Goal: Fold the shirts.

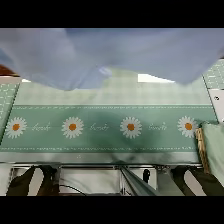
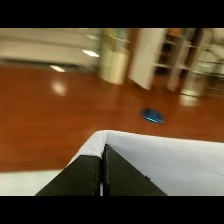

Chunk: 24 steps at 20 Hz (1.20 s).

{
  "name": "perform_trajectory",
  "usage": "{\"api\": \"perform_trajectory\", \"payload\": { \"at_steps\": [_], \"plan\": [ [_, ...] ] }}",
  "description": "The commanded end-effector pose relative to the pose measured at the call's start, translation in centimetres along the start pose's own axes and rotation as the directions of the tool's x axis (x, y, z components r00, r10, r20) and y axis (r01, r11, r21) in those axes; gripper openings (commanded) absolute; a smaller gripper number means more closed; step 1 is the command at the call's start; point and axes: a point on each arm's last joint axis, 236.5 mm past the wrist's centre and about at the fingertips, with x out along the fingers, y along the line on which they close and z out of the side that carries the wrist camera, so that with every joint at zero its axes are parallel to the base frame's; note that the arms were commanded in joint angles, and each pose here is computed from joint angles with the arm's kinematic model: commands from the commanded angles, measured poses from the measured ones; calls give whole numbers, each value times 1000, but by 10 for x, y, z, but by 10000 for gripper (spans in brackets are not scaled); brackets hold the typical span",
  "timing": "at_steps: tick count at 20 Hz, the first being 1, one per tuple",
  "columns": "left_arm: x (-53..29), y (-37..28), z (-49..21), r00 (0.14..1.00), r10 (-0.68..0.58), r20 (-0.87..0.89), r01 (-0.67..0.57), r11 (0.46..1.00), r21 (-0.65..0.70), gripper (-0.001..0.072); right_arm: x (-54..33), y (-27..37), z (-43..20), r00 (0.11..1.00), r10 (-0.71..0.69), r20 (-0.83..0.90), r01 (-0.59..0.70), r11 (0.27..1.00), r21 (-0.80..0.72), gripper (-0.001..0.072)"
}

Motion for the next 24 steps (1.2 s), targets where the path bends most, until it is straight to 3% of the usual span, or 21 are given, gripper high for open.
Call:
{"api": "perform_trajectory", "payload": {
  "at_steps": [1,4,8,12,17,20,24],
  "plan": [
    [-93,-9,39,950,252,184,-282,946,160,19,-80,16,11,990,-93,107,99,994,-55,23],
    [-149,-23,48,910,302,283,-365,908,205,19,-111,13,-4,982,-164,92,169,984,-49,23],
    [-160,-29,42,927,251,278,-305,937,170,19,-110,28,-15,993,-101,55,103,994,-32,24],
    [-105,3,-20,962,267,52,-270,960,76,20,-61,19,-73,987,-35,-154,42,998,40,23],
    [-7,53,-146,937,201,-285,-239,965,-107,19,35,19,-171,922,194,-336,-112,963,247,23],
    [61,97,-199,906,188,-379,-279,938,-204,20,105,-30,-222,904,141,-403,-10,951,310,23],
    [151,112,-287,833,44,-552,-268,905,-332,20,203,-73,-287,861,173,-479,56,903,427,23]
  ]
}}
